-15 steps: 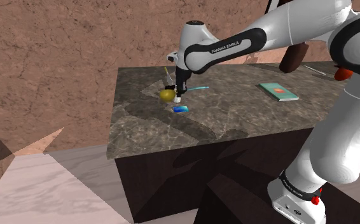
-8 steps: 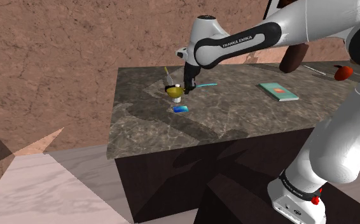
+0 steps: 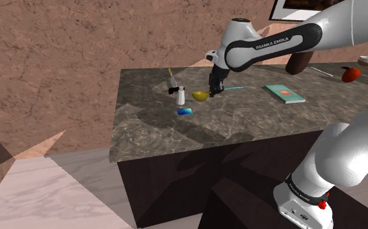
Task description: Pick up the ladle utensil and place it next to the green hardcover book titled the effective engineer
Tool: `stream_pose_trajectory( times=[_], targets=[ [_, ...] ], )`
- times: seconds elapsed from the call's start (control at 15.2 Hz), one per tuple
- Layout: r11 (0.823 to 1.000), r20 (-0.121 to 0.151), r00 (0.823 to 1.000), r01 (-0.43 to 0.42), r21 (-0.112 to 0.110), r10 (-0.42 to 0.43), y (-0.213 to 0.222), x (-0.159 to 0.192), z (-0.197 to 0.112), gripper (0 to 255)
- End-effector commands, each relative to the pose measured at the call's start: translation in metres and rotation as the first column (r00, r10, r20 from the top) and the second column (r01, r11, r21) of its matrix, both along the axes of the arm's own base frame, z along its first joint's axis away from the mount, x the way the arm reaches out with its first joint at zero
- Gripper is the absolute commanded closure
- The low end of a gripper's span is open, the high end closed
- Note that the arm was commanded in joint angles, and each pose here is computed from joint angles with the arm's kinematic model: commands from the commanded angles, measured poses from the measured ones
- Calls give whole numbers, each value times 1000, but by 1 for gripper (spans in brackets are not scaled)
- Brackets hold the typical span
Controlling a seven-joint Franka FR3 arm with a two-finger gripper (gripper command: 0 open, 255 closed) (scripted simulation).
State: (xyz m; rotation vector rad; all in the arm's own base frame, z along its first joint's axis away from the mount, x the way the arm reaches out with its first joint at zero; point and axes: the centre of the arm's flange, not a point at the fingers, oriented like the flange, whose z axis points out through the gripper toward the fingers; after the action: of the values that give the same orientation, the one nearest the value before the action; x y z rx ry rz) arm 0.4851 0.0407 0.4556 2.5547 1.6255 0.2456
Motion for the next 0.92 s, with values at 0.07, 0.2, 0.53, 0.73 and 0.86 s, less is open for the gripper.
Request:
stream_pose_trajectory(
  times=[0.07, 0.2, 0.53, 0.73, 0.86],
  targets=[
    [1000, 0, 1000, -1, 0, 1, -29, -24, 1, 255],
    [1000, 0, 1000, -1, 0, 1, -50, -40, 1, 255],
    [1000, 0, 1000, -1, 0, 1, -103, -79, 1, 255],
    [1000, 0, 1000, -1, 0, 1, -134, -103, 1, 255],
    [1000, 0, 1000, -1, 0, 1, -156, -119, 1, 255]
  ],
)
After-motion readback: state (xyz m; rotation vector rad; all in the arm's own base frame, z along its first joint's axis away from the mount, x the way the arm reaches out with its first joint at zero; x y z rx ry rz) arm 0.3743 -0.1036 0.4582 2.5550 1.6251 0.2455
